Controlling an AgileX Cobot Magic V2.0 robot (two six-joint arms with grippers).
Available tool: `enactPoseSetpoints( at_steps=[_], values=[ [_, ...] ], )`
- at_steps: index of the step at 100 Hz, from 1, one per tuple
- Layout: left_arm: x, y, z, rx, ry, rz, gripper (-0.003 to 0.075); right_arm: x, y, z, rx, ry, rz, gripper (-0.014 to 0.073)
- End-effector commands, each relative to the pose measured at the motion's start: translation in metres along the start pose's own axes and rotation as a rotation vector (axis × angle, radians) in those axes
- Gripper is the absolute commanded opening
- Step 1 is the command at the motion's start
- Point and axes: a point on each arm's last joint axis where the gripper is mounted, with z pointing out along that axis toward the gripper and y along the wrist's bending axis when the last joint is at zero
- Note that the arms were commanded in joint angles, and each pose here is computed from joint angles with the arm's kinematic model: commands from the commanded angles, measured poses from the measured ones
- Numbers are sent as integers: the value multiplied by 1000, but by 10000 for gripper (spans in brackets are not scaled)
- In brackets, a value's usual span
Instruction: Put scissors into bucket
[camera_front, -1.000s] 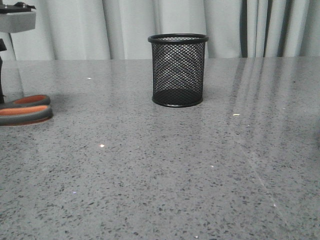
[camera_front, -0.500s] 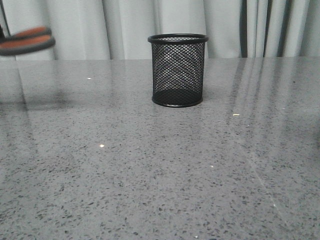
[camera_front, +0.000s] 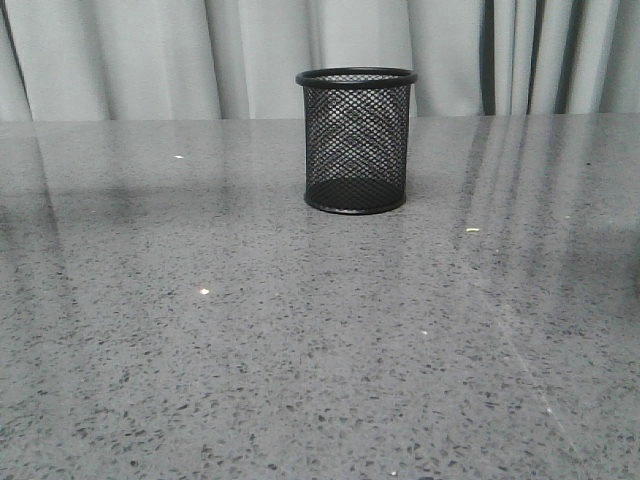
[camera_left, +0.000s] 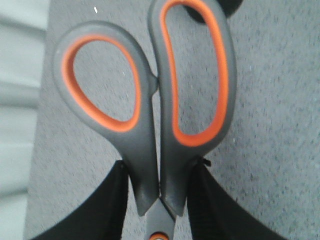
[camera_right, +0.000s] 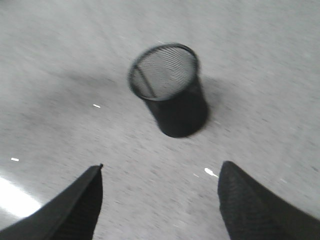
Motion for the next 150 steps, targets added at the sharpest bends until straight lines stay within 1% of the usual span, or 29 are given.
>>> enactPoseSetpoints(
  at_steps=[1,20,31,43,62,81,100,109,121,140,144,150],
  values=[
    [-27,-6,-25,-32,-101,16,43,-20,9,-7,-67,-147,24,446],
    [-61,-16,-26,-15,-178,99,43,-24,17,-9,-161,-189,90,446],
    [-76,-23,-23,-17,-189,112,43,-25,20,-10,-199,-198,128,446],
    [-90,-29,-17,-13,-188,152,44,-26,24,-11,-249,-200,139,446],
    [-111,-40,-7,10,-202,175,44,-26,27,-12,-281,-200,165,446],
    [-130,-50,-1,26,-251,219,44,-27,28,-11,-308,-197,180,446],
    [-140,-53,1,9,-283,234,45,-33,28,1,-343,-163,192,446],
    [-140,-53,1,10,-284,234,45,-37,26,8,-352,-150,197,446],
    [-140,-53,1,8,-284,234,45,-43,29,16,-412,-122,192,446],
    [-140,-53,1,8,-284,234,45,-53,33,35,-449,-79,185,445],
    [-140,-53,1,8,-284,234,45,-55,34,38,-460,-69,184,435],
    [-140,-53,1,8,-284,234,45,-55,34,43,-468,-54,185,375]
  ],
)
